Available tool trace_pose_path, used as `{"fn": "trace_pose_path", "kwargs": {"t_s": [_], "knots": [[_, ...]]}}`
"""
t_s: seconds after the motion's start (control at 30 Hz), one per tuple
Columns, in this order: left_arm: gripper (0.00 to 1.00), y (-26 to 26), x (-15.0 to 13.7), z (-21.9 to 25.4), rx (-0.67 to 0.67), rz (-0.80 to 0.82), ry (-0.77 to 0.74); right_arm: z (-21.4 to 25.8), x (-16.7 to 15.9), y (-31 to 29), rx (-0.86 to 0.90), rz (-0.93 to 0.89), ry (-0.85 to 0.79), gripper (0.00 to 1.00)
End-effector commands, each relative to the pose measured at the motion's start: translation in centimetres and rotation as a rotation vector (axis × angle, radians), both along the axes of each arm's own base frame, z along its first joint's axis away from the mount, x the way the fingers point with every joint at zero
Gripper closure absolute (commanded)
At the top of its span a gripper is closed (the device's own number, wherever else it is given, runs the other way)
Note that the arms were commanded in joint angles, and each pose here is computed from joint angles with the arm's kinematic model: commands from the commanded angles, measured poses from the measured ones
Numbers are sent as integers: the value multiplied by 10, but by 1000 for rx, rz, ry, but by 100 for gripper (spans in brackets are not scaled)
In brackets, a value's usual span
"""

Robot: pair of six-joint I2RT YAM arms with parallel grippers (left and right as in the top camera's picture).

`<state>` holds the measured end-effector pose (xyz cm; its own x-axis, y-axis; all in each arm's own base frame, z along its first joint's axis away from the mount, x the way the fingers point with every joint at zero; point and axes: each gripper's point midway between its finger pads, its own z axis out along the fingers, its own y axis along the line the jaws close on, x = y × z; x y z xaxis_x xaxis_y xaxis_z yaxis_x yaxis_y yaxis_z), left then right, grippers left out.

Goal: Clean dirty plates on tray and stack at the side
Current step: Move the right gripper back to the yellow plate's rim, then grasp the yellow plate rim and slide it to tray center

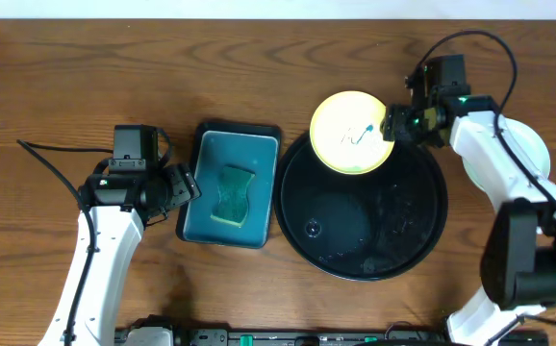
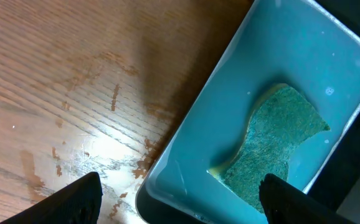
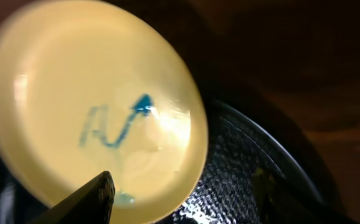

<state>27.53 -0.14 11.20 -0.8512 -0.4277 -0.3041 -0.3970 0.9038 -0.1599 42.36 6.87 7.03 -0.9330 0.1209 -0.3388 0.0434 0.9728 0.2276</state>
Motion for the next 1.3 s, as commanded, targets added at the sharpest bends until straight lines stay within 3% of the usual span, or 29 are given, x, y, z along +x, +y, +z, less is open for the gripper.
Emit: {"fn": "trace_pose_path", "kwargs": {"t_s": [0.0,0.23,0.53,0.67,0.9,1.27], "knots": [[18,2,-1,1,1,15,-3,-25,-3,0,-6,-40,64,32],[18,2,-1,1,2,15,-3,-69,-12,1,-5,-46,173,51],[18,2,-1,-1,1,15,6,-78,-16,3,0,-42,198,61],[18,2,-1,-2,1,15,10,-76,-17,10,37,-30,206,80],[18,2,-1,-2,1,15,10,-77,-29,14,64,-22,256,99],[18,2,-1,-2,1,15,10,-72,-85,17,87,25,473,99]]}}
